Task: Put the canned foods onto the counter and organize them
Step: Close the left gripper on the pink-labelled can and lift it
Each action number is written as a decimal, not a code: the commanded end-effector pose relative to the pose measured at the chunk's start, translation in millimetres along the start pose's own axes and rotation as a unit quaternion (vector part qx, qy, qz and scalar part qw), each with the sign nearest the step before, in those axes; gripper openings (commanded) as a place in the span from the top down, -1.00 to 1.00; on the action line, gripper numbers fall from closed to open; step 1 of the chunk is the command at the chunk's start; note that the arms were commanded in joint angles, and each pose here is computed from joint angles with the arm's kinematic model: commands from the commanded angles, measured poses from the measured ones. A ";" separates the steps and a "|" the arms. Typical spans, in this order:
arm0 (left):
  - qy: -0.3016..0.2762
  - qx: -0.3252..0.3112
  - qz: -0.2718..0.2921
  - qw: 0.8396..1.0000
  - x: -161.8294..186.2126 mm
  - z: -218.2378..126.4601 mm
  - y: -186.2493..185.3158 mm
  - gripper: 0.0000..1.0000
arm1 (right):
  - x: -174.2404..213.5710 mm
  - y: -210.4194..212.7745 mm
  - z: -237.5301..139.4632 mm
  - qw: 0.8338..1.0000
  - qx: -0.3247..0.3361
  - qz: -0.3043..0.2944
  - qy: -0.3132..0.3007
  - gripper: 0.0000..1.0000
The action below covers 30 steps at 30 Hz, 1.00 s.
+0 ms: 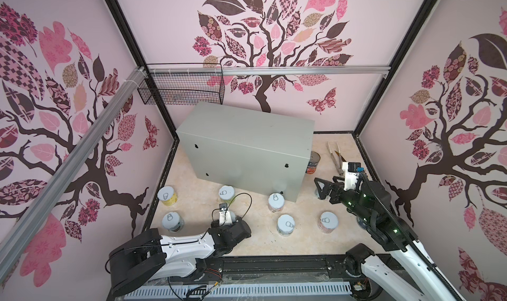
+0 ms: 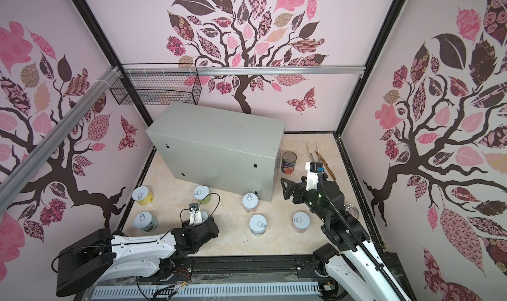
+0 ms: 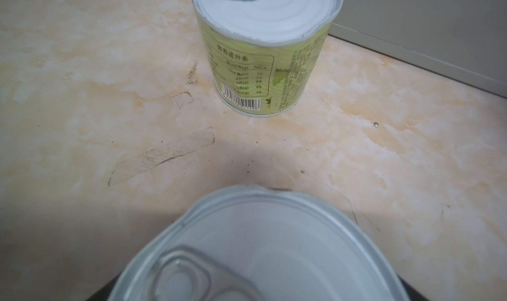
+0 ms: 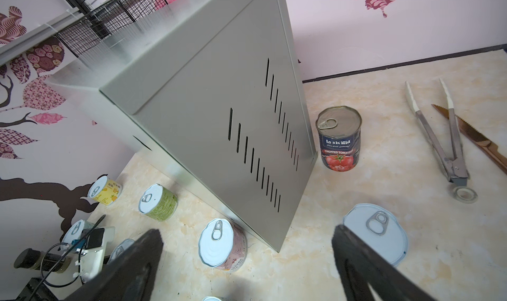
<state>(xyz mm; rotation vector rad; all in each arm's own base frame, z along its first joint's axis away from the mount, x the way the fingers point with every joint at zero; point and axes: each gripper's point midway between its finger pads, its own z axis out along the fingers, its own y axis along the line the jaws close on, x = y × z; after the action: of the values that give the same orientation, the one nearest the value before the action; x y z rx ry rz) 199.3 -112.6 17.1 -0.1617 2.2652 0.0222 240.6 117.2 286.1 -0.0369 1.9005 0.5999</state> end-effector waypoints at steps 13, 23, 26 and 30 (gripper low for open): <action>-0.036 0.037 0.022 0.998 -24.8 -24.3 -15.7 -0.21 | -21.6 16.8 -15.9 0.999 -0.029 0.010 -0.021 -0.99; -0.045 0.088 0.039 0.994 -48.6 -51.8 -30.8 -0.18 | -9.1 14.2 -14.7 0.999 -0.029 0.015 -0.004 -0.99; -0.048 0.106 0.039 0.992 -62.1 -66.0 -31.7 -0.18 | -7.5 10.4 -15.8 1.000 -0.021 0.009 -0.004 -0.99; -0.074 0.123 0.051 0.988 -93.7 -91.4 -31.3 -0.16 | -7.0 9.1 -16.7 1.000 -0.017 0.004 -0.004 -0.99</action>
<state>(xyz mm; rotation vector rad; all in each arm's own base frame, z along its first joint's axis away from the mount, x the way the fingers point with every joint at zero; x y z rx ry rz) 187.8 -136.3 102.8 0.0551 2.1831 -0.1643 229.9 118.5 298.7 -0.0400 1.8823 0.6525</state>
